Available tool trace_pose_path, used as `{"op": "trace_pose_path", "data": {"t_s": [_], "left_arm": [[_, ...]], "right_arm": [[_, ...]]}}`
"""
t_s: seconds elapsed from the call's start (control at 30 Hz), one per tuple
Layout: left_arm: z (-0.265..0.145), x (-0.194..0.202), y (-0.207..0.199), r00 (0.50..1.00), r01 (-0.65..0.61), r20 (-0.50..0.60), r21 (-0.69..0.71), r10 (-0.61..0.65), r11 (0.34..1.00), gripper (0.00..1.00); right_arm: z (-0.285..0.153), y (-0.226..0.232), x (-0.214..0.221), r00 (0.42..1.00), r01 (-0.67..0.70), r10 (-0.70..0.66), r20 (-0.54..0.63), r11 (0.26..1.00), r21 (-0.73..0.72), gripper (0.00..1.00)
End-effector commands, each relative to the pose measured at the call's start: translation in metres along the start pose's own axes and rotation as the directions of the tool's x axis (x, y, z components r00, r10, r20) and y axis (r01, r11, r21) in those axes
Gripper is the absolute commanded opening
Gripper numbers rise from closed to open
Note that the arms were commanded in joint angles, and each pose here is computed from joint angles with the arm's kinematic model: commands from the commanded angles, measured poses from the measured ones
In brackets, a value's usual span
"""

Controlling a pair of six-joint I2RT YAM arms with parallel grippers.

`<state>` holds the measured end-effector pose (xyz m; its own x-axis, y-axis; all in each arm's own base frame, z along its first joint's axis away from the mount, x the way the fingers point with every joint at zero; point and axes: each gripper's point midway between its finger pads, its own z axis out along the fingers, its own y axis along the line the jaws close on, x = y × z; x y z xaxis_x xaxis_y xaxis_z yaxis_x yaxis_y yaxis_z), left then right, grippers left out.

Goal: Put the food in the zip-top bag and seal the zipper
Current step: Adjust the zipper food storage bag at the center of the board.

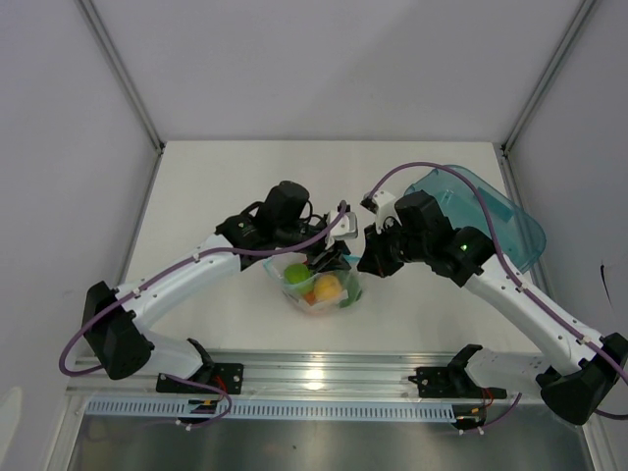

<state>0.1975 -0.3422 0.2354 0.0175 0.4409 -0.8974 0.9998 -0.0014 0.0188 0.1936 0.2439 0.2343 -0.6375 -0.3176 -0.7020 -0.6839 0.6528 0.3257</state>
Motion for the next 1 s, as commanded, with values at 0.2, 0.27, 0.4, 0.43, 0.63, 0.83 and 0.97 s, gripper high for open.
{"op": "trace_pose_path", "data": {"t_s": [0.2,0.27,0.4,0.43,0.63,0.83,0.97], "left_arm": [[-0.019,-0.040,-0.005,0.996,-0.036,0.080,-0.024,0.038,0.999,0.81],[-0.017,-0.043,-0.006,0.996,-0.048,0.073,0.005,0.048,0.999,0.84],[-0.008,-0.033,-0.008,1.000,-0.007,0.001,0.082,0.007,0.997,0.84],[-0.006,-0.034,-0.005,1.000,0.001,-0.013,0.086,0.000,0.996,0.84],[-0.009,-0.041,-0.003,0.999,-0.008,-0.039,0.130,0.013,0.991,0.84],[-0.008,-0.027,-0.007,0.995,0.091,-0.069,0.223,-0.078,0.971,0.80],[-0.008,-0.019,-0.013,0.988,0.138,-0.102,0.242,-0.117,0.960,0.73]], "right_arm": [[-0.011,0.004,-0.016,0.998,0.035,-0.035,0.045,0.999,-0.003,0.00],[-0.011,0.005,-0.016,0.998,0.035,-0.035,0.044,0.999,-0.009,0.00],[-0.010,0.006,-0.017,0.998,0.035,-0.034,0.043,0.999,-0.013,0.00],[-0.010,0.006,-0.017,0.999,0.034,-0.034,0.041,0.999,-0.016,0.00],[-0.011,0.008,-0.016,0.999,0.039,-0.038,0.037,0.999,-0.017,0.00],[-0.014,0.009,-0.020,0.998,0.046,-0.045,0.049,0.999,-0.014,0.00],[-0.015,0.008,-0.021,0.997,0.049,-0.049,0.052,0.999,-0.008,0.00]]}}
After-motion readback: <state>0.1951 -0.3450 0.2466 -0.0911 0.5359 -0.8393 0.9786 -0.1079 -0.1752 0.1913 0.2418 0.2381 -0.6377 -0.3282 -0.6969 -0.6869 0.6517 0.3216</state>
